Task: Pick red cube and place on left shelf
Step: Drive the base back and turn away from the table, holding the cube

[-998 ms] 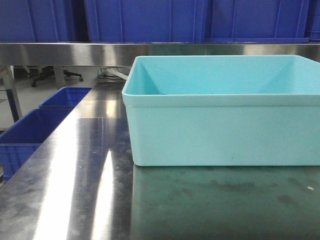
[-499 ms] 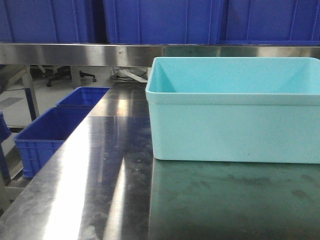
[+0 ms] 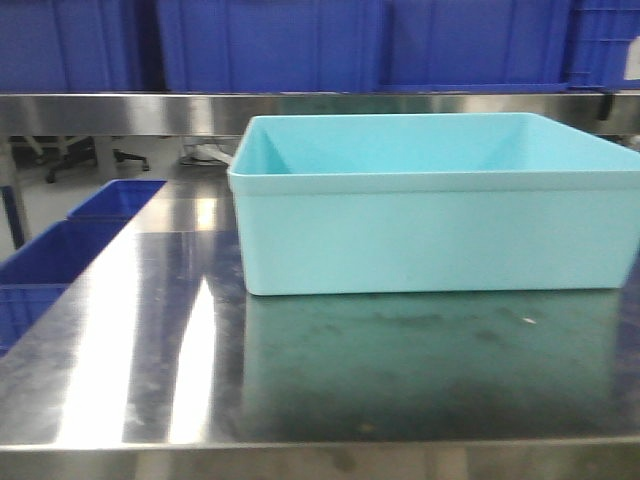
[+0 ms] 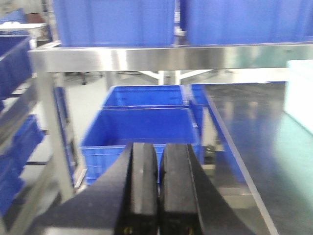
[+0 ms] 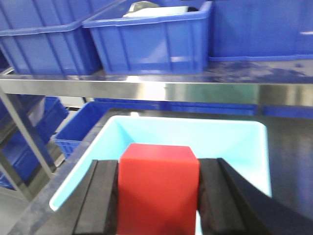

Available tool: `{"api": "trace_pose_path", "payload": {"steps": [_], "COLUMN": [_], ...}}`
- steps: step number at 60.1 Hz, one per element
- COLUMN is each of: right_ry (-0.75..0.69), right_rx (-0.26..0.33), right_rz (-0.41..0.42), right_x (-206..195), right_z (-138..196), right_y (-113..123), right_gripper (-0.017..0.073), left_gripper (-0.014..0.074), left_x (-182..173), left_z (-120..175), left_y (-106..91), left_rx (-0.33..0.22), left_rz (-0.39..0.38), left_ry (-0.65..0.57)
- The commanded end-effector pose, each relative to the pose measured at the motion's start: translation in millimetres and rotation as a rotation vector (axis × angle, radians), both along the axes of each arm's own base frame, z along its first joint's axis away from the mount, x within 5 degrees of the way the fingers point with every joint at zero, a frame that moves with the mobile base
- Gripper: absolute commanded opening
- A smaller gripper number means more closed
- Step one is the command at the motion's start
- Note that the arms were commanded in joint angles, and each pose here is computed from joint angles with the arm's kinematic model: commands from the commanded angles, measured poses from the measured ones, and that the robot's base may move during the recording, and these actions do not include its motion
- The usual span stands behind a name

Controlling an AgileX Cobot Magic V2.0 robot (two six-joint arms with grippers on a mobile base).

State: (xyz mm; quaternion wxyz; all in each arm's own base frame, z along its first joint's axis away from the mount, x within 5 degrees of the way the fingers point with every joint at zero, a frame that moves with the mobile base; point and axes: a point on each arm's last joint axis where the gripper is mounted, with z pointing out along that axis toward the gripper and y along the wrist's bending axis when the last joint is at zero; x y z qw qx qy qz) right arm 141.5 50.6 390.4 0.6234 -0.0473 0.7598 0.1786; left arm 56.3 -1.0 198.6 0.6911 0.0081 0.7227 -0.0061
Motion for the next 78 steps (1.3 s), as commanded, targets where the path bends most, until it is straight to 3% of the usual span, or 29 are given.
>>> {"api": "trace_pose_path", "payload": {"steps": [1,78], "right_ry": [-0.124,-0.124], "right_rx": [0.029,0.029], "right_rz": [0.002,0.002], "right_x": [-2.4,-2.4], "right_z": [19.1,19.1], "right_y": [-0.7,-0.7], "right_gripper": [0.0055,0.0055], "left_gripper": [0.0101,0.0101], "left_x": [-0.1,-0.1], "left_z": [1.1,1.1], "left_y": [-0.2,-0.2], "left_rx": [-0.005,-0.005], "left_rz": [-0.003,-0.003], "left_ry": [-0.08,-0.08]}}
